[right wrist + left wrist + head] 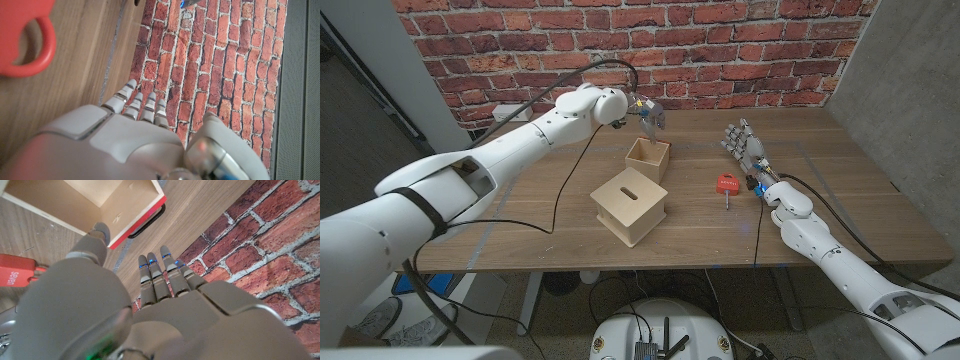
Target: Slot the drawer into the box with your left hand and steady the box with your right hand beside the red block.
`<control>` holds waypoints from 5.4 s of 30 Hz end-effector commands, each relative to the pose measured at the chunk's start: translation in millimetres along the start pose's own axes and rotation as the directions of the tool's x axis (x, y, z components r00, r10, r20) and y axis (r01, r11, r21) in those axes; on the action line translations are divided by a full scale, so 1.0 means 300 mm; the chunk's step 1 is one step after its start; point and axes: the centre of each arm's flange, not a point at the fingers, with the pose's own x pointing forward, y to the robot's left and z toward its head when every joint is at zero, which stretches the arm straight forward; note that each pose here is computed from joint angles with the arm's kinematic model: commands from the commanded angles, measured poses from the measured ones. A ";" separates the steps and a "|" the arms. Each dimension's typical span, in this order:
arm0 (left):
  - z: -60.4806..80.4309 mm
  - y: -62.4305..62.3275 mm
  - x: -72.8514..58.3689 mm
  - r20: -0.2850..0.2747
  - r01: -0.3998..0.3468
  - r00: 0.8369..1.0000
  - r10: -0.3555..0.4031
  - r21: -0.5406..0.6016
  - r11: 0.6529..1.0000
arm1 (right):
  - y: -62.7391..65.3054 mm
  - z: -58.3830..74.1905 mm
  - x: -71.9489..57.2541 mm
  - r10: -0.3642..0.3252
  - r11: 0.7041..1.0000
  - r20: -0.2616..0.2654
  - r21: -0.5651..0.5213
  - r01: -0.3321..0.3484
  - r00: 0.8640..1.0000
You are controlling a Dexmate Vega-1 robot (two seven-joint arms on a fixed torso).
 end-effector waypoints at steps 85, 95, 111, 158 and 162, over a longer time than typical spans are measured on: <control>0.005 -0.186 0.100 -0.027 -0.100 0.995 0.097 -0.089 0.991 | -0.006 -0.017 0.002 -0.011 1.000 -0.018 0.009 0.011 1.000; 0.007 -0.192 0.099 -0.027 -0.096 0.995 0.094 -0.076 0.992 | -0.006 -0.017 0.004 -0.012 1.000 -0.019 0.010 0.012 1.000; 0.014 -0.189 0.105 -0.028 -0.103 0.994 0.102 -0.049 0.993 | -0.006 -0.019 0.000 -0.014 1.000 -0.021 0.012 0.014 1.000; 0.001 -0.079 0.087 -0.002 -0.147 0.989 0.147 -0.030 0.989 | -0.005 0.014 -0.013 -0.006 1.000 0.003 -0.007 0.006 1.000; 0.000 -0.075 0.087 0.008 -0.150 0.989 0.151 -0.036 0.988 | -0.001 0.027 -0.020 -0.001 1.000 0.008 -0.025 0.001 1.000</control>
